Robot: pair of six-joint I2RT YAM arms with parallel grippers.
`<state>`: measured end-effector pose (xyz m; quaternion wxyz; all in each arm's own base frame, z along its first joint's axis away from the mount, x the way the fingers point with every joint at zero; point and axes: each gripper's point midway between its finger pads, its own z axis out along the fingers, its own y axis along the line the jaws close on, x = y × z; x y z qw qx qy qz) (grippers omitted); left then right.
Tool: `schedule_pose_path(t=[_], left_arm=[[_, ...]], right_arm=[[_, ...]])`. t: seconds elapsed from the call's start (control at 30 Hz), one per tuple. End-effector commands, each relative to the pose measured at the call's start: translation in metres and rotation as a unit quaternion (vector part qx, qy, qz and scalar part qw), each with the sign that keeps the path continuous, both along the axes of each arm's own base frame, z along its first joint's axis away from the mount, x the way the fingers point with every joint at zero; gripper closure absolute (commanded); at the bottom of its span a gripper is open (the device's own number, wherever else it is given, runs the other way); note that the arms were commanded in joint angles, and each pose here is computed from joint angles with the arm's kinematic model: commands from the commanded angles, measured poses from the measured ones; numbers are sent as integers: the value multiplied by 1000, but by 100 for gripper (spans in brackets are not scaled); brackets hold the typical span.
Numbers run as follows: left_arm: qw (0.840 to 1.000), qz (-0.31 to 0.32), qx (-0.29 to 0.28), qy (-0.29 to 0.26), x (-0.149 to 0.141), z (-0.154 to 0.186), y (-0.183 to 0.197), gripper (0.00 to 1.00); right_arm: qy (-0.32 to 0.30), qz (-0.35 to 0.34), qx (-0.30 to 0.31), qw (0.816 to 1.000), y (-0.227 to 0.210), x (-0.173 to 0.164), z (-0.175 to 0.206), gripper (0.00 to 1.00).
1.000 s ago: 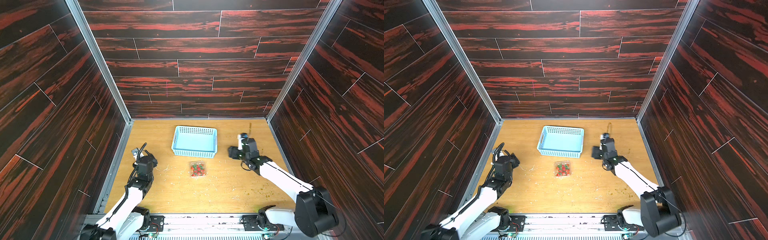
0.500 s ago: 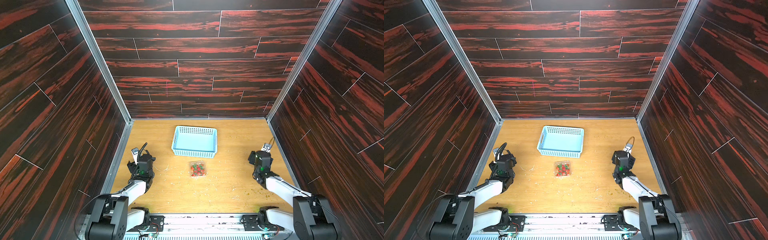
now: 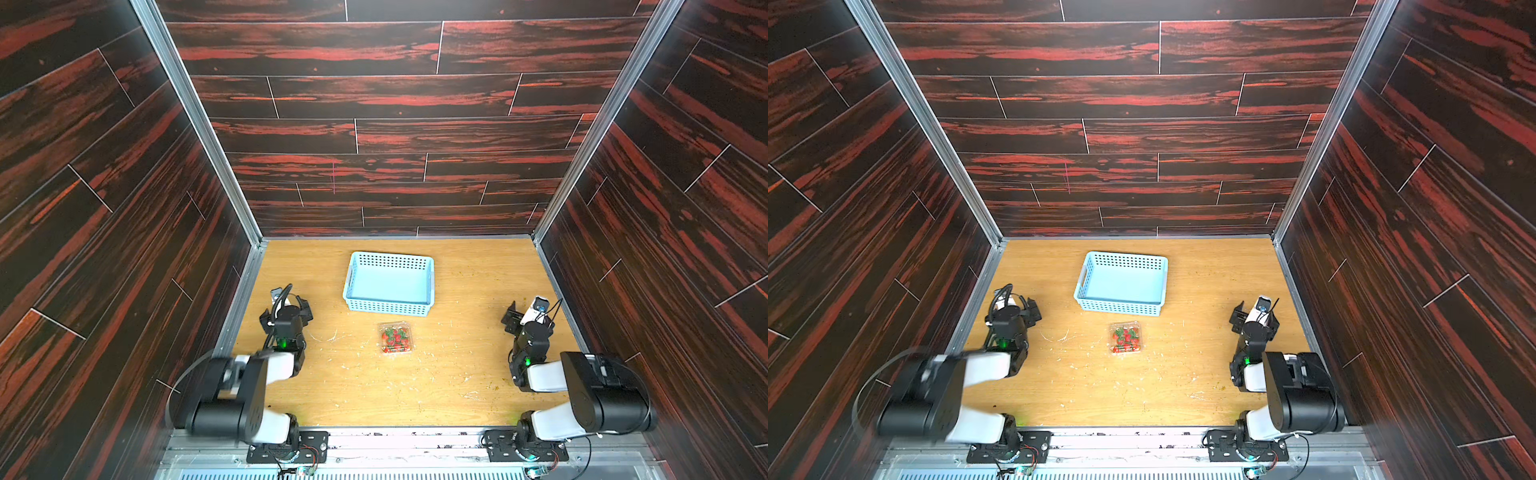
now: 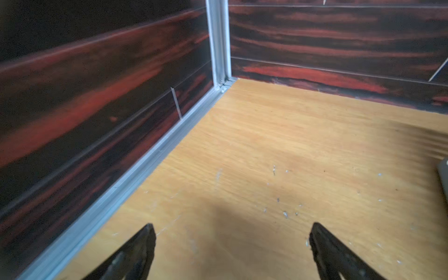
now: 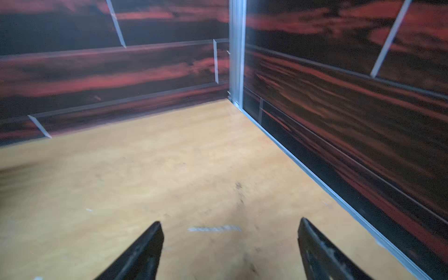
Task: Pack strawberries into containers
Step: Reset both arms
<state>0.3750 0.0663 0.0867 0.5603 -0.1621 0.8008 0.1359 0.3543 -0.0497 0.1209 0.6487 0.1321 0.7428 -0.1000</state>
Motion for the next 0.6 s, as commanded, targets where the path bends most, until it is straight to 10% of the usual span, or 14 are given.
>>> schedule_pose_path(t=[0.0,0.1,0.57], left_arm=[[999,-42,-18,19,16,5,-11,0],[999,-33,-11,-41,20,15,-4,0],[996,-85,-21,10,20,7,-21,0]], right_arm=[[-21,54,-12,998,17,18,13,11],[12,60,-6,998,18,27,-2,10],[9,61,10,998,12,31,-2,4]])
